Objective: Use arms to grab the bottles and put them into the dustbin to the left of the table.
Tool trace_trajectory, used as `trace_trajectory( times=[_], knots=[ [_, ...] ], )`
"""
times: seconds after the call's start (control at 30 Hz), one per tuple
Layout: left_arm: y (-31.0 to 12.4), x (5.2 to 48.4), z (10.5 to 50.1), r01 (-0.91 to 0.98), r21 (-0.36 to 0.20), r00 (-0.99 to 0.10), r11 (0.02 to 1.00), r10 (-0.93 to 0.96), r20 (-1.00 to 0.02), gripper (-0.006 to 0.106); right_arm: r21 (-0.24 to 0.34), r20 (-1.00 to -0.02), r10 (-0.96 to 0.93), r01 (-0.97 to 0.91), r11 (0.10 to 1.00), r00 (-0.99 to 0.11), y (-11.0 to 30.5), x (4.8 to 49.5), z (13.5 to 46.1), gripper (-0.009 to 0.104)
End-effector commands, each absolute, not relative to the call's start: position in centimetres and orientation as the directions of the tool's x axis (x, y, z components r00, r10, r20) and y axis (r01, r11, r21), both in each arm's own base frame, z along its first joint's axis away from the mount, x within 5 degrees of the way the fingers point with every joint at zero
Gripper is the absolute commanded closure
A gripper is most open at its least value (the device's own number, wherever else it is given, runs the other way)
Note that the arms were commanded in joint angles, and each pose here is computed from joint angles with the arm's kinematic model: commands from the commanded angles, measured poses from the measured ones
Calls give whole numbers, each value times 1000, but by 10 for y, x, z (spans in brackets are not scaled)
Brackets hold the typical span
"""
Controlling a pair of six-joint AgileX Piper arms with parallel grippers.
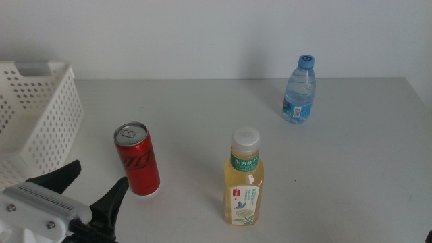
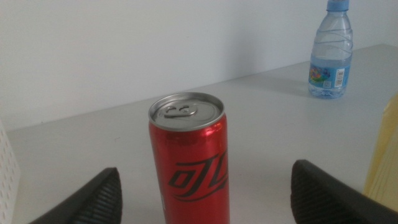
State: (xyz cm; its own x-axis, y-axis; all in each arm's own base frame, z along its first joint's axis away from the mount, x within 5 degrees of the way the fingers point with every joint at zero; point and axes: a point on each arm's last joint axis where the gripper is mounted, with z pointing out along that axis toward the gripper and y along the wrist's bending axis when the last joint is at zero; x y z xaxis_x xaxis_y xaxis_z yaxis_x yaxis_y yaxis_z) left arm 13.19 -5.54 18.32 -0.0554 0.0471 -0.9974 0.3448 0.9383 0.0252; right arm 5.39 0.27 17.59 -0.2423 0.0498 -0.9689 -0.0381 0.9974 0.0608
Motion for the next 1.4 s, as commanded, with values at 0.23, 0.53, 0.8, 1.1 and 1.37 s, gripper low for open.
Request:
trace_trajectory(
  times=[0.23,0.53,0.8,1.1,1.37],
  knots=[
    [-55,132,187,339,0,-24,941,9,-1000,8,47,-989,40,-49,998,-139,3,54,187,1],
    [-67,159,189,320,2,-84,948,30,-996,8,47,-989,40,-49,998,-139,3,54,187,1],
    [-79,185,178,303,-27,-105,953,6,-994,8,47,-989,40,-49,998,-139,3,54,187,1],
    [-90,215,169,265,-20,-126,964,14,-992,8,47,-989,40,-49,998,-139,3,54,187,1],
    [-96,233,164,234,3,-132,972,35,-991,8,47,-989,40,-49,998,-139,3,54,187,1]
  ],
)
